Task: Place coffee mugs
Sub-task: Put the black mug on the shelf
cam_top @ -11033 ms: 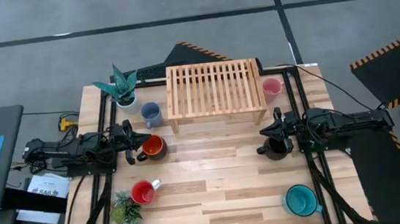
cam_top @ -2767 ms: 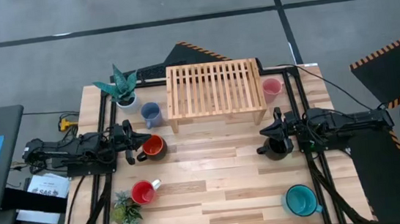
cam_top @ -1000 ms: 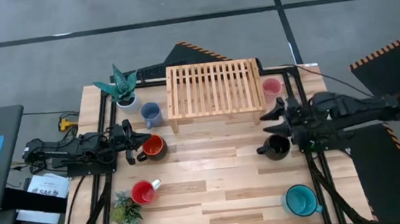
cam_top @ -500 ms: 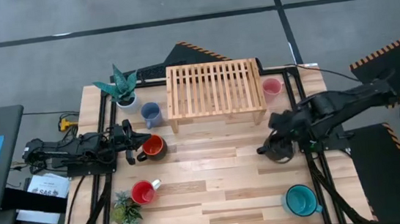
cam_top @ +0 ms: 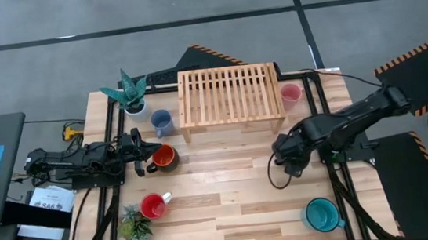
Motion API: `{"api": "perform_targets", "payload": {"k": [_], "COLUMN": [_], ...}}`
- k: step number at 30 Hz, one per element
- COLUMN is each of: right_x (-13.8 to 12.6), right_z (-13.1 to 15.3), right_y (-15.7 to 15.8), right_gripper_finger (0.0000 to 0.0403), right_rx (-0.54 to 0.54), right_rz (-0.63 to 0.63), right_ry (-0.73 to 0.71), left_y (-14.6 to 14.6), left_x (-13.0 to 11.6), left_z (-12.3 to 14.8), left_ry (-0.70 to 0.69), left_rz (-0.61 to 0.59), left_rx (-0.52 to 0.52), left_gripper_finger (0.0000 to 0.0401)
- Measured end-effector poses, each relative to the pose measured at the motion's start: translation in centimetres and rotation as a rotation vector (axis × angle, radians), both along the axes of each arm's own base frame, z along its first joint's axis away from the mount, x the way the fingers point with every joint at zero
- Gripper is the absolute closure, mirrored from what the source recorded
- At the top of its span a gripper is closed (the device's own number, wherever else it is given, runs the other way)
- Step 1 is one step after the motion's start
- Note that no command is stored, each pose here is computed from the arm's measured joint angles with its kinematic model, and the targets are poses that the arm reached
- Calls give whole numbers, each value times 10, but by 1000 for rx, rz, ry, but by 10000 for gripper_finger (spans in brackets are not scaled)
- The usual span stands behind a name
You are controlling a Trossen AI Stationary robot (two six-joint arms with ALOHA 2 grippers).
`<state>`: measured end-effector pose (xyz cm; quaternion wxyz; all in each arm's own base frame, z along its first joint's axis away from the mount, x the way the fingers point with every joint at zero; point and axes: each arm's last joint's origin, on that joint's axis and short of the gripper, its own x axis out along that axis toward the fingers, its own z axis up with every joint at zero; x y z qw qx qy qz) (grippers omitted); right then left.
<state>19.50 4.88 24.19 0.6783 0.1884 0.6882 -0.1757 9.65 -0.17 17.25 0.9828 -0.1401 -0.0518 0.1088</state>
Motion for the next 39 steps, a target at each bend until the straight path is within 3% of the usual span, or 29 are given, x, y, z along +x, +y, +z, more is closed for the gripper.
{"api": "perform_targets", "payload": {"k": [18, 22, 27, 28, 34, 39], "right_x": [26, 27, 24, 24, 30, 50], "right_z": [-40, -45, -44, -42, -20, 33], "right_y": [7, 11, 21, 23, 36, 51], "right_gripper_finger": [139, 193, 352, 365, 362, 363], "right_rx": [-10, 39, 121, 132, 235, 286], "right_rz": [8, 82, 222, 227, 312, 414], "right_ry": [177, 210, 207, 199, 123, -102], "left_y": [0, 0, 0, 0, 0, 0], "left_x": [0, 0, 0, 0, 0, 0], "left_z": [0, 0, 0, 0, 0, 0], "left_ry": [0, 0, 0, 0, 0, 0], "left_rz": [0, 0, 0, 0, -1, -1], "left_rx": [0, 0, 0, 0, 0, 0], "left_gripper_finger": [401, 401, 401, 401, 401, 401]}}
